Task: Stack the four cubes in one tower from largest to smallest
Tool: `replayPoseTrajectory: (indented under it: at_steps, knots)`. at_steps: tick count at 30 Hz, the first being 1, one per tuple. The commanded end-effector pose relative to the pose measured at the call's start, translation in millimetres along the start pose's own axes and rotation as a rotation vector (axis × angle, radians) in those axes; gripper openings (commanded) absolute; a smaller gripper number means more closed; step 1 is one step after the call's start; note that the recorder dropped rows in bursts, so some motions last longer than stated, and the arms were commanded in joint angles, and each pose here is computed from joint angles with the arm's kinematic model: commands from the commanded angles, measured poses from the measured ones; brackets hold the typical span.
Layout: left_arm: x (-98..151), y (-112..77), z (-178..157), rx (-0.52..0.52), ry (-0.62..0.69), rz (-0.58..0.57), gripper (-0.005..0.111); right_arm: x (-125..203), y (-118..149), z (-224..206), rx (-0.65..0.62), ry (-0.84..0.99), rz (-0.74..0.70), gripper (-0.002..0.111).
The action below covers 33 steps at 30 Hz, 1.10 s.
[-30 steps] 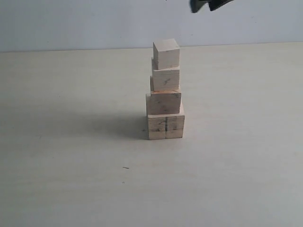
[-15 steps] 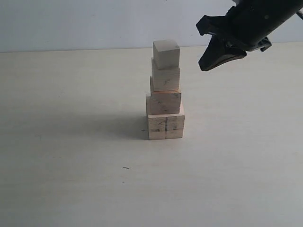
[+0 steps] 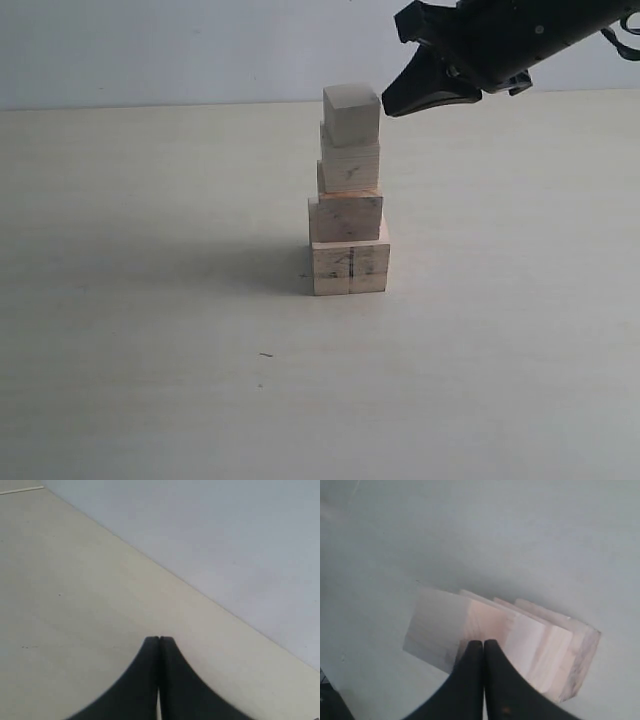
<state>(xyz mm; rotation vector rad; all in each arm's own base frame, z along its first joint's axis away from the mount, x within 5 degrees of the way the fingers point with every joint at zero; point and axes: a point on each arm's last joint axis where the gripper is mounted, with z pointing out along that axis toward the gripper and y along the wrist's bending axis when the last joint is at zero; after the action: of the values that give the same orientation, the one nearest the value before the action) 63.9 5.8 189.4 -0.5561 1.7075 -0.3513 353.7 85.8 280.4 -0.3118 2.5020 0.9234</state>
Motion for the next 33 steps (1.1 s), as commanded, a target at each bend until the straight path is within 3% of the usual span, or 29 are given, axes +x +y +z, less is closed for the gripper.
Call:
replayPoseTrajectory:
  at_steps: [1,25,29,33]
  knots:
    - [-0.7,-0.8,-0.6,0.011,-0.008,0.006,0.000,-1.2,0.2,-1.1,-0.011,-0.024,-0.005,0.000]
    - [-0.7,-0.8,-0.6,0.011,-0.008,0.006,0.000,5.6,4.2,-0.6,-0.062,0.052,-0.002,0.000]
    - [-0.7,-0.8,-0.6,0.011,-0.008,0.006,0.000,1.7,0.3,-0.4,-0.019,0.010,-0.001,0.000]
    - [-0.7,-0.8,-0.6,0.011,-0.008,0.006,0.000,-2.3,-10.4,-2.2,0.109,-0.038,0.018,0.000]
